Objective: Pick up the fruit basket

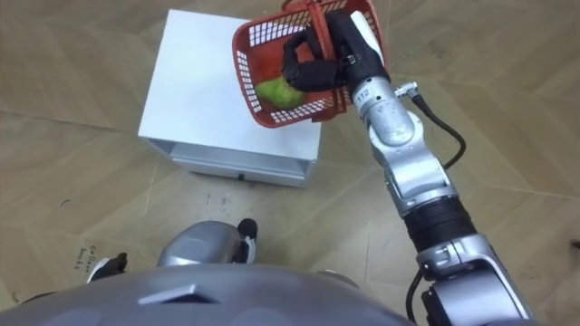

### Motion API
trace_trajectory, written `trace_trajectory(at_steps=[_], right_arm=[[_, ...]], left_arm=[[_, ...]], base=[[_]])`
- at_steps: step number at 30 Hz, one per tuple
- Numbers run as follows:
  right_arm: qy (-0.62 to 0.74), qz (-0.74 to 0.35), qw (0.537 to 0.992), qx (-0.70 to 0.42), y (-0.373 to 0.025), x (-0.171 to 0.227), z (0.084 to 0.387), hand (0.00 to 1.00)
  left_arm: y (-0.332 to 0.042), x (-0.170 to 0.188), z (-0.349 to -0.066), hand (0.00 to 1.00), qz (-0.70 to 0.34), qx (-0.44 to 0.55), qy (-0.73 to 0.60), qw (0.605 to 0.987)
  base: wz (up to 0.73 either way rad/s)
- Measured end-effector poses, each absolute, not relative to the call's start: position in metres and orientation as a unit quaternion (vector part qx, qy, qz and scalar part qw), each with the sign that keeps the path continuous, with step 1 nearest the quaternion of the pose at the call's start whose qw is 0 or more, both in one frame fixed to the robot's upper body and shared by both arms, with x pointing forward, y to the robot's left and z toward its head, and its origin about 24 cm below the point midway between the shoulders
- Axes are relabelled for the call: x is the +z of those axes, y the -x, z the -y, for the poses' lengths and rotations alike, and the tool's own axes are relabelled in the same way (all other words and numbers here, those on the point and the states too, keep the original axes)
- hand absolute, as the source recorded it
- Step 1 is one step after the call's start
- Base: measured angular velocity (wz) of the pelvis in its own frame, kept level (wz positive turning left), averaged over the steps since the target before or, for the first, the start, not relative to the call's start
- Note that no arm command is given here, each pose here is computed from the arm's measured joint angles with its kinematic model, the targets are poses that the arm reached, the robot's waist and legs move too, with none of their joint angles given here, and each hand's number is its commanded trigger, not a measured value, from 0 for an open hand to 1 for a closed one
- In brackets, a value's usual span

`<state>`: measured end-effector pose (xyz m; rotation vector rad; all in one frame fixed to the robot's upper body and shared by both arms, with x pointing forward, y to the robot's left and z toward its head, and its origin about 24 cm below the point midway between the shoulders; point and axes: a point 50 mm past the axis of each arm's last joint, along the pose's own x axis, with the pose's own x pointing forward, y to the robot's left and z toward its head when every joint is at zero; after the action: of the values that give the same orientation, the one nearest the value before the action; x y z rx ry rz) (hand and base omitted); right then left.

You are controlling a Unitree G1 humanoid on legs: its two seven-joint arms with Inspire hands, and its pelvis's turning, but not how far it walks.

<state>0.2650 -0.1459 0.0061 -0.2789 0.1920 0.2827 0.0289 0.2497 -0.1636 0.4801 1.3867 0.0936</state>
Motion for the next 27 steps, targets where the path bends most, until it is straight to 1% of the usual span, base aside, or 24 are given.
trace_trajectory(at_steps=[6,10,14,17,20,24,27], right_arm=[[0.141,-0.127,0.972,0.142,-0.262,-0.004,0.148,1.0],[0.14,-0.139,0.967,0.158,-0.26,-0.009,0.145,1.0],[0.141,-0.178,0.957,0.179,-0.254,-0.025,0.146,1.0],[0.134,-0.175,0.957,0.19,-0.256,-0.023,0.141,1.0],[0.116,-0.183,0.956,0.197,-0.256,-0.026,0.139,1.0],[0.112,-0.191,0.953,0.207,-0.258,-0.029,0.136,1.0],[0.113,-0.193,0.949,0.224,-0.257,-0.03,0.131,1.0]], left_arm=[[-0.034,-0.163,-0.251,0.0,-0.63,0.043,-0.221,0.744],[-0.036,-0.162,-0.253,0.0,-0.628,0.043,-0.222,0.745],[-0.048,-0.159,-0.261,0.0,-0.612,0.045,-0.229,0.755],[-0.053,-0.155,-0.27,0.0,-0.604,0.038,-0.251,0.755],[-0.064,-0.153,-0.268,0.0,-0.589,0.024,-0.266,0.763],[-0.062,-0.153,-0.267,0.0,-0.59,0.021,-0.268,0.761],[-0.043,-0.154,-0.271,0.0,-0.609,0.025,-0.266,0.747]], base=[[-0.02],[-0.02],[-0.02],[0.06],[0.26],[0.09],[0.24]])
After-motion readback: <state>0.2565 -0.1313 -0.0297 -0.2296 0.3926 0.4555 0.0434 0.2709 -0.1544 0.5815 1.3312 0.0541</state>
